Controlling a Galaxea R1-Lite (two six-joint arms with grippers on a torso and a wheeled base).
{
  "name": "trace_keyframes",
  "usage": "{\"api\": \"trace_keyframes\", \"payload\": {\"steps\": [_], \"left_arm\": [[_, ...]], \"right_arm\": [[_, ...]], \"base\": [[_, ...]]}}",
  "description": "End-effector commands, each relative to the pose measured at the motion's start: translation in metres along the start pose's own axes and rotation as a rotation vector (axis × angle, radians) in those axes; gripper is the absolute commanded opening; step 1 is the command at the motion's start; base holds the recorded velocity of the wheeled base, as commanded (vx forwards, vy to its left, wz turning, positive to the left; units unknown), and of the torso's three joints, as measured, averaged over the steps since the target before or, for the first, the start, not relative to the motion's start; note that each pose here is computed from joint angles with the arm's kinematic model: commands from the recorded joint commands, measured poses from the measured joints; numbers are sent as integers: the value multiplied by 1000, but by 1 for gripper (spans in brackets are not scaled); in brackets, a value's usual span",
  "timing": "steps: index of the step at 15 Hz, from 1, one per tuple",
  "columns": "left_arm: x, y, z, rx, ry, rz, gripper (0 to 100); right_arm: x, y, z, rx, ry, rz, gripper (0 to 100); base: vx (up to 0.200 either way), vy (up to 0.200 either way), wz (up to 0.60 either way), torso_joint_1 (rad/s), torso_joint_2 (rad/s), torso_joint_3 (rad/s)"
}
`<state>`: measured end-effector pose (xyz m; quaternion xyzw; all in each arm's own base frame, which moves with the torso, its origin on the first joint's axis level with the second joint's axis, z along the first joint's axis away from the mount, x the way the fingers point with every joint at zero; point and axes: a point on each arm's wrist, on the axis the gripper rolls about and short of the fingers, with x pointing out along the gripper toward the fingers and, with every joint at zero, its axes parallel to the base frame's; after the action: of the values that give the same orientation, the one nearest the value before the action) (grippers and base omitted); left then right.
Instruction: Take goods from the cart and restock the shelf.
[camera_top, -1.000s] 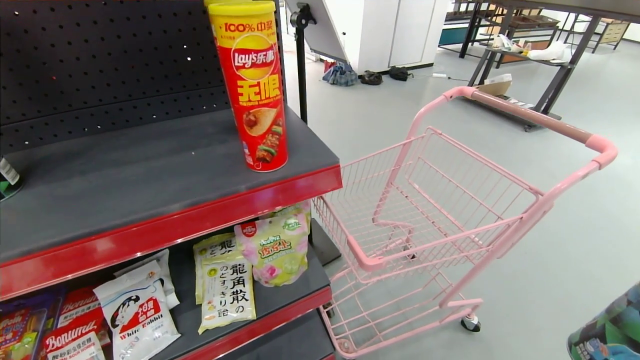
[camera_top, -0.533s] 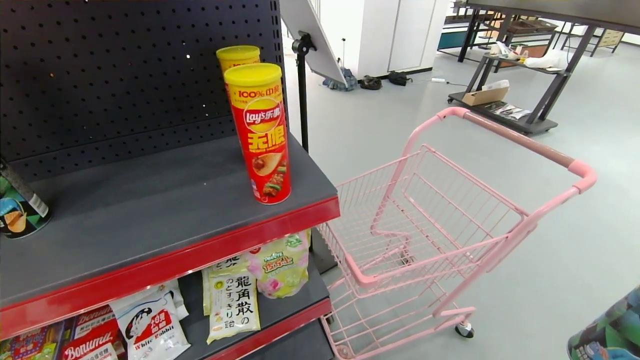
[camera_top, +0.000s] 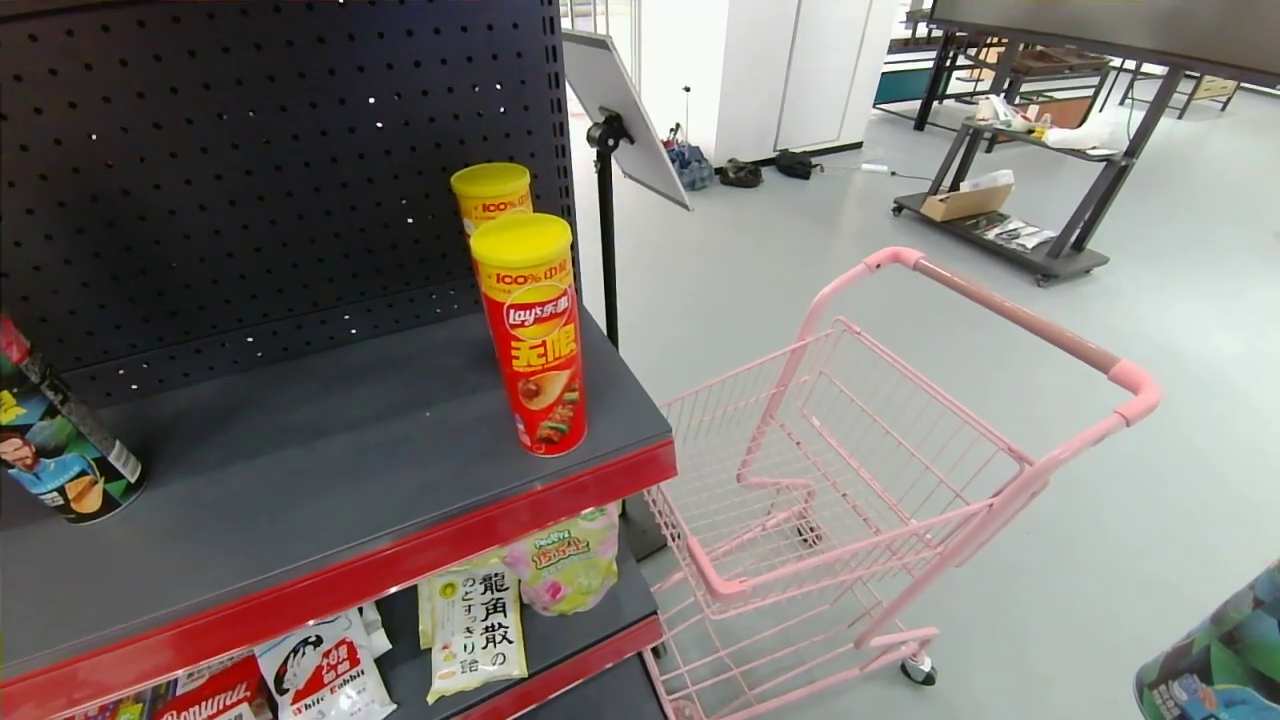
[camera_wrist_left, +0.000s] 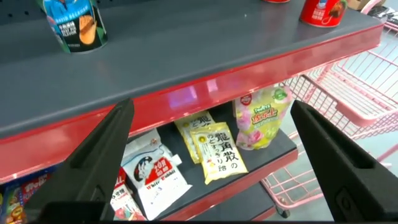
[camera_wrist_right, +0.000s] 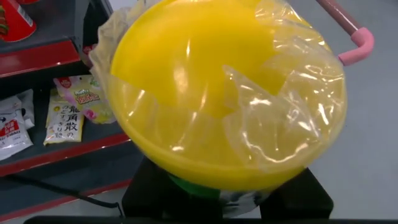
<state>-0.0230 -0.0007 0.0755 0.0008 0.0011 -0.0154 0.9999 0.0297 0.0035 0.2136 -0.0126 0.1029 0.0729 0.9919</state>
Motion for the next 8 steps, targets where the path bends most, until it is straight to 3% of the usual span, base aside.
{"api": "trace_keyframes", "payload": {"steps": [1,2,8], "left_arm": [[0,0,0,0,1,0,100],[0,0,0,1,1,0,100],[0,0,0,3,1,0,100]], "right_arm": [[2,0,0,1,12,0,0],[2,0,0,1,12,-5,0],[2,0,-2,0,14,0,0]], "base": [[0,0,0,139,-344,-198],[0,0,0,51,-90,-71],[0,0,600,13,-10,-6]]}}
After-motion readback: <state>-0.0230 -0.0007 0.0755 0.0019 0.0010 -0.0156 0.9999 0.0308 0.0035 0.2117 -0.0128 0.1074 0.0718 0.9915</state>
